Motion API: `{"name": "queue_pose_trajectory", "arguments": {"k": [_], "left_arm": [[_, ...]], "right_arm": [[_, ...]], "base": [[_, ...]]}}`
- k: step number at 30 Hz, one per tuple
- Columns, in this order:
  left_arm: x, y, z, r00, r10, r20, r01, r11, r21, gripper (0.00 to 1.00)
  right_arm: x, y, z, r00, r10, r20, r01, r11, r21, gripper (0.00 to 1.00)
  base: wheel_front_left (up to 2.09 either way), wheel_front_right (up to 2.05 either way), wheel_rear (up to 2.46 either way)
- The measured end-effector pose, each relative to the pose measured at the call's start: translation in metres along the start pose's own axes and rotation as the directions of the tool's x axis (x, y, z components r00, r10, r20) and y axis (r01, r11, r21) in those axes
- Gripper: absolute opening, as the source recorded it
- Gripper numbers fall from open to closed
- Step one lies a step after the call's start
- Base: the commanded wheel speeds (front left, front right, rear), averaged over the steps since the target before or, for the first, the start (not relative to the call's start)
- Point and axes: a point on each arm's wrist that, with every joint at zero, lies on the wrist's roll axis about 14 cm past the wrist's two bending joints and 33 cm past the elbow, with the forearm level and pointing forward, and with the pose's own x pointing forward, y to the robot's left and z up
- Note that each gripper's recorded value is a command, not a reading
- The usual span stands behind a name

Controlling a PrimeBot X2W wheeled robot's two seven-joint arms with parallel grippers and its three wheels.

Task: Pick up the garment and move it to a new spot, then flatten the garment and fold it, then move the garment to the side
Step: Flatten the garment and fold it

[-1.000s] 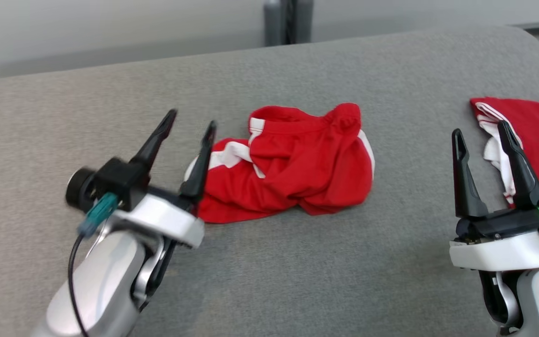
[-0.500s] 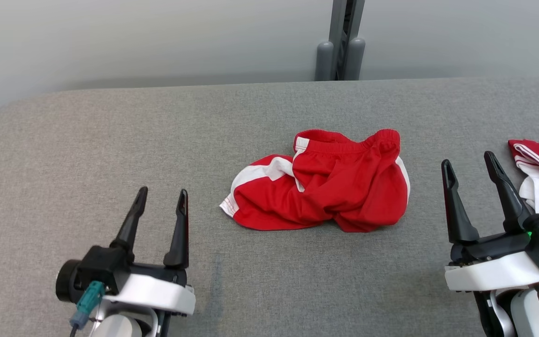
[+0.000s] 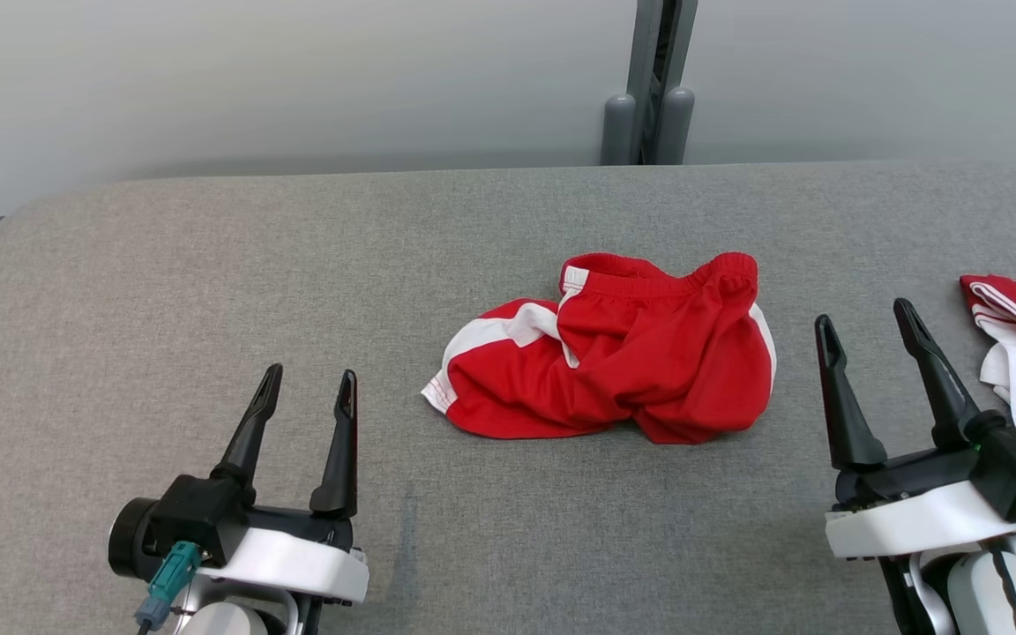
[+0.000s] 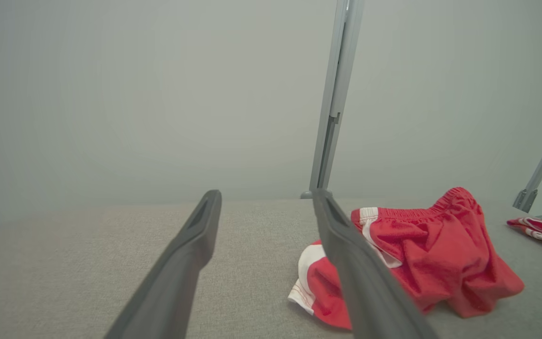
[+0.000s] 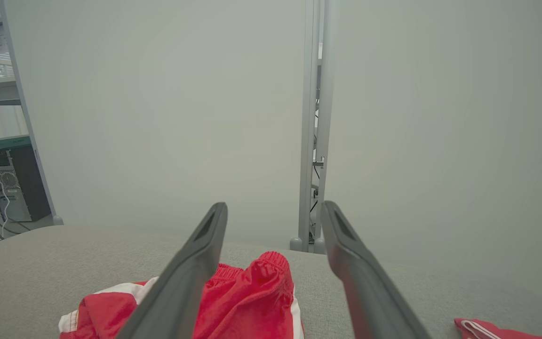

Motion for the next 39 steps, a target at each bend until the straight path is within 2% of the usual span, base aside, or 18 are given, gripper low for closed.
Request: {"name": "queue_pose_trajectory", "arguments": {"k": [4,7,14,16,20,24,29,39], "left_arm": [[0.000,0.000,-0.003,1.000,0.001,-0.007,-0.001,1.000,-0.002,1.00],[-0.001,-0.002,-0.009,1.000,-0.010,-0.026,0.010,1.000,-0.006,1.00],[0.001,0.002,-0.017,0.999,-0.008,-0.048,0.008,1.000,0.003,1.00],[0.001,0.004,-0.018,0.999,-0.002,-0.053,0.001,1.000,-0.007,1.00],[-0.003,0.009,-0.024,0.997,0.023,-0.076,-0.025,1.000,-0.018,1.00],[-0.004,0.017,-0.025,0.995,0.054,-0.082,-0.056,0.998,-0.018,1.00],[-0.009,0.029,-0.027,0.990,0.103,-0.093,-0.105,0.994,-0.019,1.00],[-0.016,0.039,-0.028,0.984,0.144,-0.103,-0.147,0.989,-0.020,1.00]], "right_arm": [[0.001,0.006,-0.015,0.998,0.028,-0.056,-0.028,1.000,-0.002,1.00],[0.013,0.019,-0.027,0.989,0.087,-0.120,-0.087,0.996,0.005,1.00],[0.055,0.048,-0.052,0.920,0.256,-0.296,-0.266,0.964,0.009,1.00],[0.066,0.060,-0.062,0.885,0.300,-0.356,-0.306,0.951,0.041,1.00],[0.078,0.075,-0.086,0.789,0.371,-0.490,-0.392,0.918,0.063,1.00],[0.097,0.082,-0.096,0.738,0.399,-0.544,-0.433,0.898,0.071,1.00],[0.101,0.086,-0.125,0.644,0.405,-0.649,-0.458,0.884,0.097,1.00],[0.102,0.094,-0.156,0.498,0.405,-0.767,-0.492,0.860,0.134,1.00]], "base": [[0.00,0.00,0.00],[0.00,0.00,0.00],[0.00,0.00,0.00],[0.00,0.00,0.00],[0.00,0.00,0.00],[0.00,0.00,0.00],[0.00,0.00,0.00],[0.00,0.00,0.00]]}}
